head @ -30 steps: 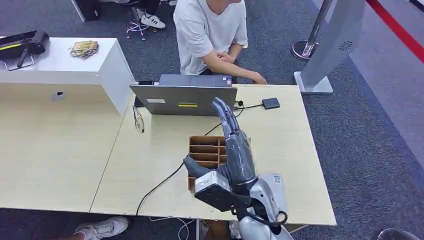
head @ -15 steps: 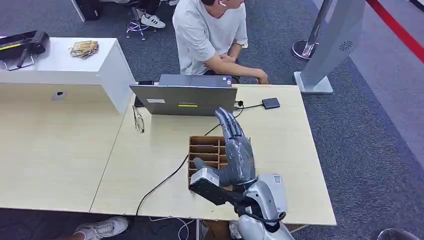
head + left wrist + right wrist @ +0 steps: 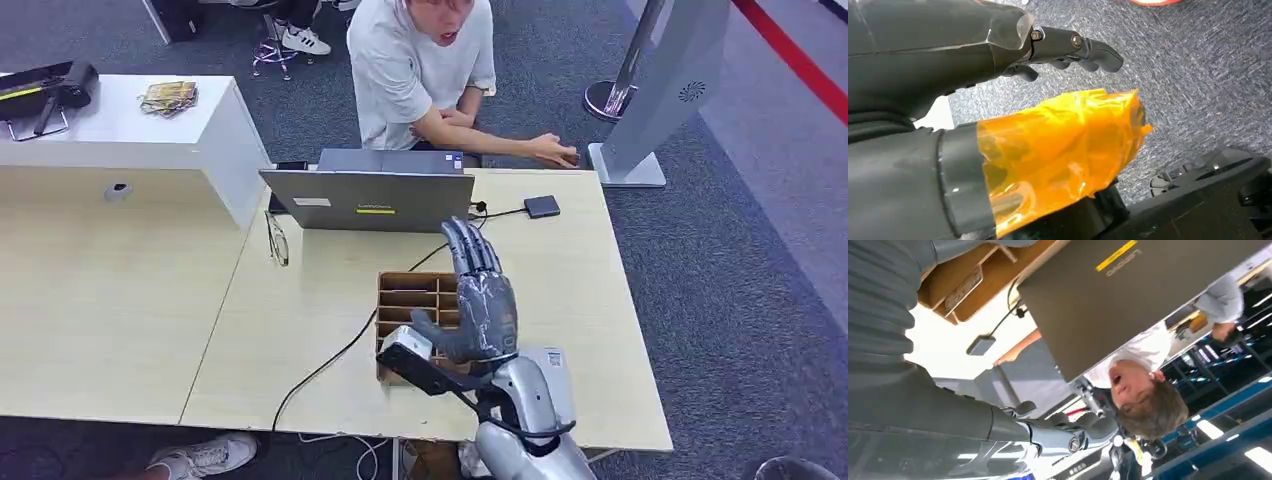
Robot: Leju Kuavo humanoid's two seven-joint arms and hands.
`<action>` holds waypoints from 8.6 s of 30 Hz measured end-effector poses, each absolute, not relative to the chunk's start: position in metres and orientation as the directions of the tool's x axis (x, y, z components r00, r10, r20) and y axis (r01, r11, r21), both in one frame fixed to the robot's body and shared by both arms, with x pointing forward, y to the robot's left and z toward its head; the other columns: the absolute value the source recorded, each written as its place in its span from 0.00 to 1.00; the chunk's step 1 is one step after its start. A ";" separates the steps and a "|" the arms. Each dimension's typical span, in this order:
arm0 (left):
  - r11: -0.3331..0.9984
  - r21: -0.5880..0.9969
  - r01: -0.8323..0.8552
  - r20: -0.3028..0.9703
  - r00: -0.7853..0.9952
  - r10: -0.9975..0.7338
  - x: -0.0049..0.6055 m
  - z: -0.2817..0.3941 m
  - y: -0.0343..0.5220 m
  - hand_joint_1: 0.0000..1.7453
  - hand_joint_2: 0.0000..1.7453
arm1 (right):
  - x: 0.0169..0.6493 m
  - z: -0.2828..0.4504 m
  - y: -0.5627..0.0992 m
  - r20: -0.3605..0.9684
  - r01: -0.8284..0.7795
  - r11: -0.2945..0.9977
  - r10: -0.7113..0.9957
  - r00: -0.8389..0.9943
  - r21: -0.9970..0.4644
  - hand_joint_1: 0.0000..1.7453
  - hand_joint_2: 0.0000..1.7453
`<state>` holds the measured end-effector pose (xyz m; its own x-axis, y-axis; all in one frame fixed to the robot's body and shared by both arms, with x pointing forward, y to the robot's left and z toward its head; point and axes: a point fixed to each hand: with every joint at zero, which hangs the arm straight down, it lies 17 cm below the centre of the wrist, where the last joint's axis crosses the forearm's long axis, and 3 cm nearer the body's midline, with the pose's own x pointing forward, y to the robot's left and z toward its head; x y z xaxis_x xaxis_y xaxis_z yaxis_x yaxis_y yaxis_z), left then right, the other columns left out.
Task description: Pass the card to the sensor for recognition and then transmit it.
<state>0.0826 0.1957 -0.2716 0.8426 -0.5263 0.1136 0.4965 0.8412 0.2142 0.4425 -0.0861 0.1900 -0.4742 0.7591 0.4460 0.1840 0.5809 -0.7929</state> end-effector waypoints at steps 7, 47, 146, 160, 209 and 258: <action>0.838 0.211 0.504 0.109 0.839 -0.532 0.085 -0.271 0.195 0.00 0.00 | 0.449 0.182 -0.092 0.373 0.220 0.500 0.818 -0.438 -0.837 0.00 1.00; 0.825 0.207 0.525 0.114 0.825 -0.554 0.087 -0.271 0.192 0.00 0.00 | 0.468 0.147 -0.108 0.204 0.196 0.278 0.922 -0.328 -0.940 0.00 1.00; 0.827 0.209 0.522 0.114 0.827 -0.551 0.087 -0.271 0.193 0.00 0.00 | 0.481 0.107 -0.138 0.163 0.092 0.187 0.960 -0.228 -0.978 0.20 1.00; 0.828 0.211 0.519 0.115 0.828 -0.548 0.088 -0.271 0.193 0.00 0.00 | 0.483 0.105 -0.144 0.165 0.090 0.187 0.963 -0.213 -0.978 0.21 1.00; 0.833 0.212 0.511 0.116 0.833 -0.540 0.088 -0.271 0.194 0.00 0.00 | 0.479 0.098 -0.151 0.166 0.079 0.187 0.962 -0.216 -0.979 0.85 1.00; 0.844 0.211 0.493 0.130 0.842 -0.524 0.088 -0.271 0.193 0.00 0.00 | 0.436 0.237 -0.116 0.196 0.404 0.389 0.875 -0.442 -0.828 1.00 1.00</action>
